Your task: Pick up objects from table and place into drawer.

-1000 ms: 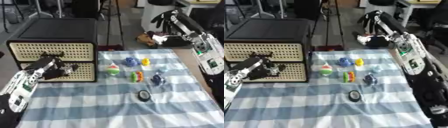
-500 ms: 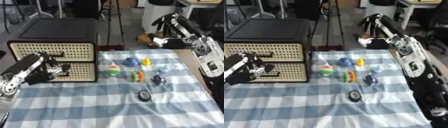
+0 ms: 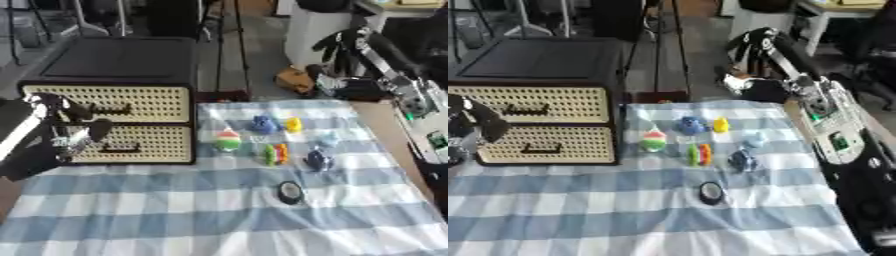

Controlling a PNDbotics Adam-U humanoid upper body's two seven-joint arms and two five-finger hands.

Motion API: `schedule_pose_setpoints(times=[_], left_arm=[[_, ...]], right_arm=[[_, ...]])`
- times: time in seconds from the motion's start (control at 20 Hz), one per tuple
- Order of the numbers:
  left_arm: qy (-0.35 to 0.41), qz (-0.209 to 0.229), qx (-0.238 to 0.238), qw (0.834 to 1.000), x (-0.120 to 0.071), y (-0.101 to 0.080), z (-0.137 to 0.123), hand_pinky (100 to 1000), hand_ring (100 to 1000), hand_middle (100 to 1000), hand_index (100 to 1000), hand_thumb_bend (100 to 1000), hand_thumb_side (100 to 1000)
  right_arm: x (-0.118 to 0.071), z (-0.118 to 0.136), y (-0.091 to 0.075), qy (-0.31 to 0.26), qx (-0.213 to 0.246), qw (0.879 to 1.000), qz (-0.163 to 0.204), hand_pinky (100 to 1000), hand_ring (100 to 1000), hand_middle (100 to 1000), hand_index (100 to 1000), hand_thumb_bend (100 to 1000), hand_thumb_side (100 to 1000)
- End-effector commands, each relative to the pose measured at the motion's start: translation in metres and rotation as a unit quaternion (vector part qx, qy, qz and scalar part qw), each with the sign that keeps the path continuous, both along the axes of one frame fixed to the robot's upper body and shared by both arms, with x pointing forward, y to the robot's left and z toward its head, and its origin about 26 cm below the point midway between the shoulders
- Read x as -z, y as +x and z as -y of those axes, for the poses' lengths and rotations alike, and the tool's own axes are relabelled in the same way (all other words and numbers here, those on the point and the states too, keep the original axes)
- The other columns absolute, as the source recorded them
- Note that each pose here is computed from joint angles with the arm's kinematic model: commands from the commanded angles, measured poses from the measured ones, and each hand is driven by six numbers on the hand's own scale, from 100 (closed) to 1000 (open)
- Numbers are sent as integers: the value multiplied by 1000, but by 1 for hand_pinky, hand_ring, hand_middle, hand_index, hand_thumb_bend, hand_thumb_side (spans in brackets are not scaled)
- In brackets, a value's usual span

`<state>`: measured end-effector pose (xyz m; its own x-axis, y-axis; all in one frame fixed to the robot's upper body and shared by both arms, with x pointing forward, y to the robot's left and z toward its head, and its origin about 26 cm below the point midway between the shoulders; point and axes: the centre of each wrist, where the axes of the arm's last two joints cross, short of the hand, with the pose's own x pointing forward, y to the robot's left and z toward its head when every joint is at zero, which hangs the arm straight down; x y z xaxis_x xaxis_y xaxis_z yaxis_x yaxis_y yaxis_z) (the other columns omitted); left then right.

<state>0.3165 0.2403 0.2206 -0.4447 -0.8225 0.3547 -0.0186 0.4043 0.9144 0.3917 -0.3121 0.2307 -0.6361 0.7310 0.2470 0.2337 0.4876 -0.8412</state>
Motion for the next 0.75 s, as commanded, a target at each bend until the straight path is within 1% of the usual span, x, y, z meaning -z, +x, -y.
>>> schedule_pose_setpoints(times=[0.05,0.3,0.5,0.6,0.75], left_arm=[[-8,31,-3,999,-13,-8,-6,453,475,545,689,624,1000],[-31,41,4,999,-12,-12,-6,449,466,535,681,628,1000],[-35,45,12,998,-12,-13,-6,442,459,526,679,628,1000],[-39,49,14,998,-12,-13,-7,416,433,506,676,630,1000],[-35,52,15,998,-12,-13,-8,329,333,426,686,678,1000]], right_arm=[[-21,7,-11,5,-6,1000,28,259,377,485,726,314,573],[-21,8,-21,17,-22,999,23,257,373,479,725,314,574],[-18,9,-27,25,-32,999,17,254,368,471,723,312,574],[-18,9,-30,29,-35,999,15,253,367,468,723,311,574],[-16,10,-32,32,-36,999,10,251,365,465,722,306,574]])
